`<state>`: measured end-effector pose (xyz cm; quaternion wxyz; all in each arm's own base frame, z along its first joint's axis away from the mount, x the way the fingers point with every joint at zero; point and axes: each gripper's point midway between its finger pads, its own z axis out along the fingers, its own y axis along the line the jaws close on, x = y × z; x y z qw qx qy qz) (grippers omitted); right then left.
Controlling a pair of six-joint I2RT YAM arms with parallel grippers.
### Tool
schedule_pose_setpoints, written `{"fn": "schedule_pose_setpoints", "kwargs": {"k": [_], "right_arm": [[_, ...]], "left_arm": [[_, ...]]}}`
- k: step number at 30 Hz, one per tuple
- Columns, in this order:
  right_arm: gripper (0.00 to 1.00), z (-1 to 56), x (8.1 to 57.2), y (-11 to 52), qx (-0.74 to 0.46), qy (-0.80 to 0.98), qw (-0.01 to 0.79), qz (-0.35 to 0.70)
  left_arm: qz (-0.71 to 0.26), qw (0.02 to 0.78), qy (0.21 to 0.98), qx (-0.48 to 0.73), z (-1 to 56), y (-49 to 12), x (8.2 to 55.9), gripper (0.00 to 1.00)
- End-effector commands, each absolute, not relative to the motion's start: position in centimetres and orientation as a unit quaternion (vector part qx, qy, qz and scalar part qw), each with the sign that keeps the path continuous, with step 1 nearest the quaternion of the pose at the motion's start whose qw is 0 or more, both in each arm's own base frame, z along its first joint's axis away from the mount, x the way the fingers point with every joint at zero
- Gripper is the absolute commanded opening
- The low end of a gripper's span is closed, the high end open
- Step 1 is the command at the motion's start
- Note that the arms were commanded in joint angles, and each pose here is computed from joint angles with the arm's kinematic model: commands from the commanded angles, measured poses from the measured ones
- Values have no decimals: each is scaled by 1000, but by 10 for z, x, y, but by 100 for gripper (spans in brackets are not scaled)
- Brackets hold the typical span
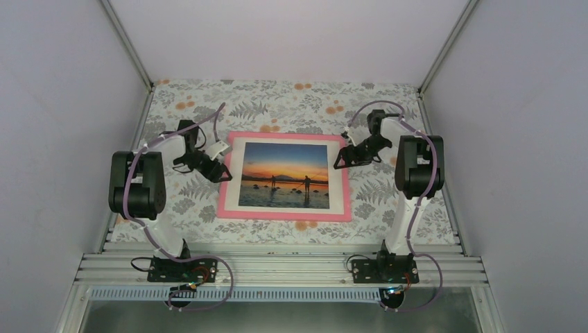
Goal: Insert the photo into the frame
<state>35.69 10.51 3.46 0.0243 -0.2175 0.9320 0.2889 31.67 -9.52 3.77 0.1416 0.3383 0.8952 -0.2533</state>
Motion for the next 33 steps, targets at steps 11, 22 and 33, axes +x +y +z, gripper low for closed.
{"fn": "schedule_pose_setpoints", "kwargs": {"k": [11, 22, 33], "right_arm": [[100, 120, 400, 69, -235, 926, 130, 267], [100, 231, 407, 16, -188, 886, 318, 281], [100, 183, 352, -13, -111, 889, 319, 308]], "left_arm": [[-126, 300, 878, 351, 175, -61, 403, 100], [-89, 426, 875, 213, 285, 0, 445, 100], [-75, 404, 902, 135, 234, 21, 403, 100]]}}
